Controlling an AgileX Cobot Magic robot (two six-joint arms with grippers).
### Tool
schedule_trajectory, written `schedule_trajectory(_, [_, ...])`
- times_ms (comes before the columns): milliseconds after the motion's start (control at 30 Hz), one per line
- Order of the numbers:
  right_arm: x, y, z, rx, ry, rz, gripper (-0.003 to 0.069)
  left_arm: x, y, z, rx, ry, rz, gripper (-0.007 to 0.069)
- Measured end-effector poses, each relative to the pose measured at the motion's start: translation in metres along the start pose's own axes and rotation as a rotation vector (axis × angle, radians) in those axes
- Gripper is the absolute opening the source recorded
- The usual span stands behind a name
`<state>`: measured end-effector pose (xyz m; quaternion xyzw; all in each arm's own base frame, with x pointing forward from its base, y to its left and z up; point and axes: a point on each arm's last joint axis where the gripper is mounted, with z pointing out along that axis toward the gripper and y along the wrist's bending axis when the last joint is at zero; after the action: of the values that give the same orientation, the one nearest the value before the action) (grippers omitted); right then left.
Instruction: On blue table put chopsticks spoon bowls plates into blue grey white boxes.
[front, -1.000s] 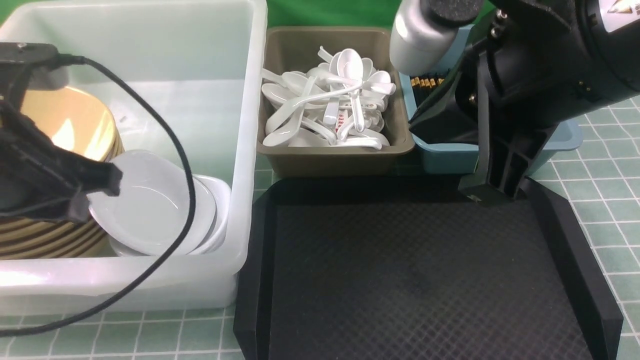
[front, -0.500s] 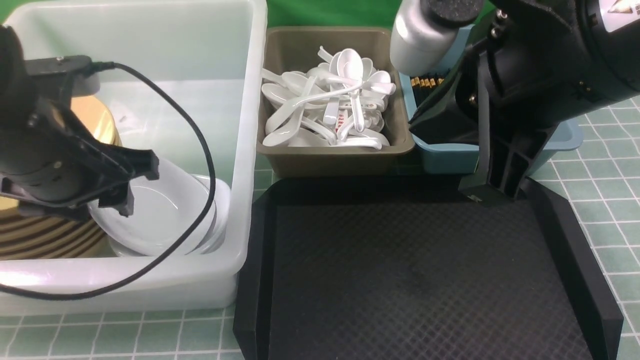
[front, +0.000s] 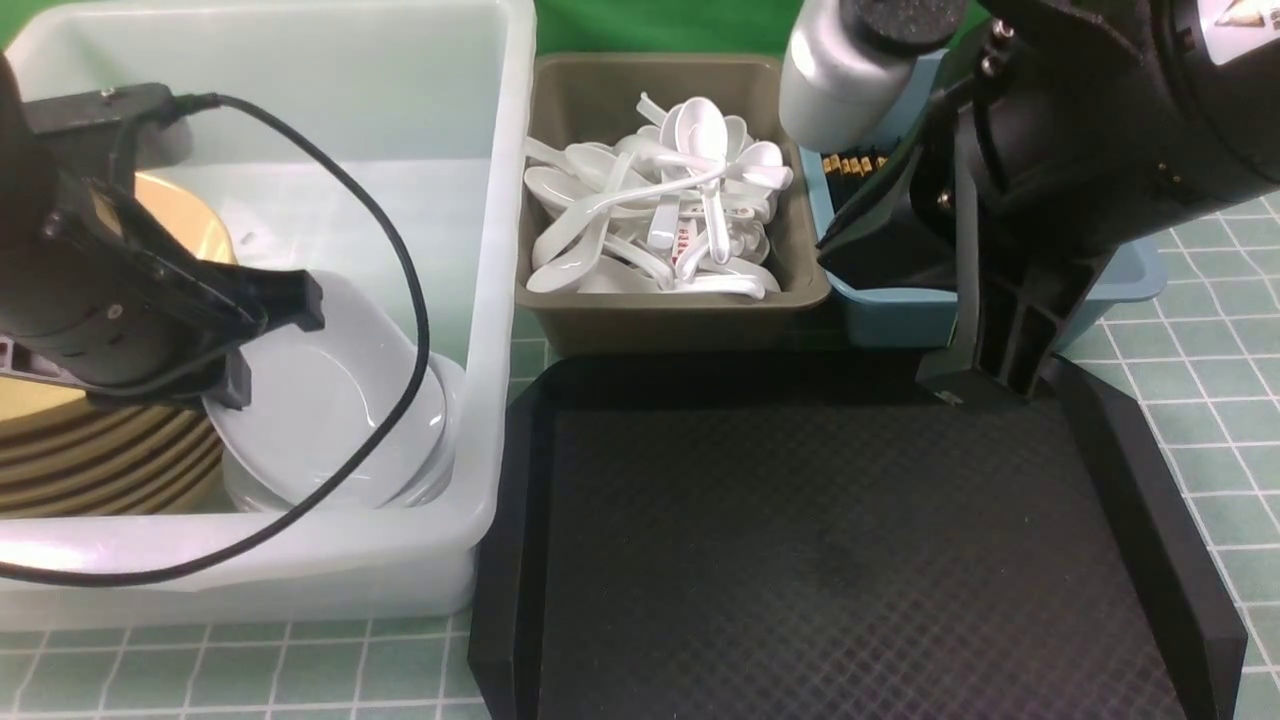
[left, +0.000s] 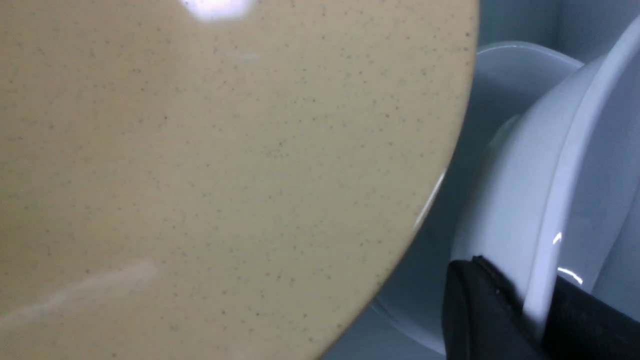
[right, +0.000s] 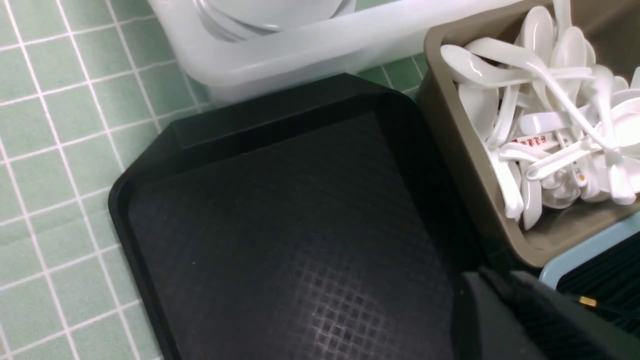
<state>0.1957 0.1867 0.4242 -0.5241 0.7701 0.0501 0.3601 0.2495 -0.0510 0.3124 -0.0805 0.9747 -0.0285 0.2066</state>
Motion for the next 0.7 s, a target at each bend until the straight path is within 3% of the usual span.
schedule_trajectory(200, [0.0, 0.0, 0.0, -0.001, 0.003, 0.0, 0.0099, -0.002, 0.0, -0.002, 0.031, -0.029, -0.016, 0.0005])
schedule_trajectory(267, [0.001, 0.0, 0.0, -0.003, 0.007, 0.0, 0.0099, -0.004, -0.007, -0.013, 0.123, -0.083, -0.044, 0.0006])
schedule_trajectory(367, [0.001, 0.0, 0.0, -0.004, 0.007, 0.0, 0.0099, -0.006, -0.008, -0.02, 0.143, -0.106, -0.041, 0.0011])
schedule_trajectory(500, [0.001, 0.0, 0.0, -0.002, 0.008, -0.001, 0.0099, -0.005, -0.008, -0.017, 0.134, -0.087, -0.04, 0.0011])
schedule_trajectory(700, [0.001, 0.0, 0.0, -0.003, 0.007, 0.0, 0.0099, 0.001, -0.004, 0.013, 0.042, 0.035, -0.002, 0.0036])
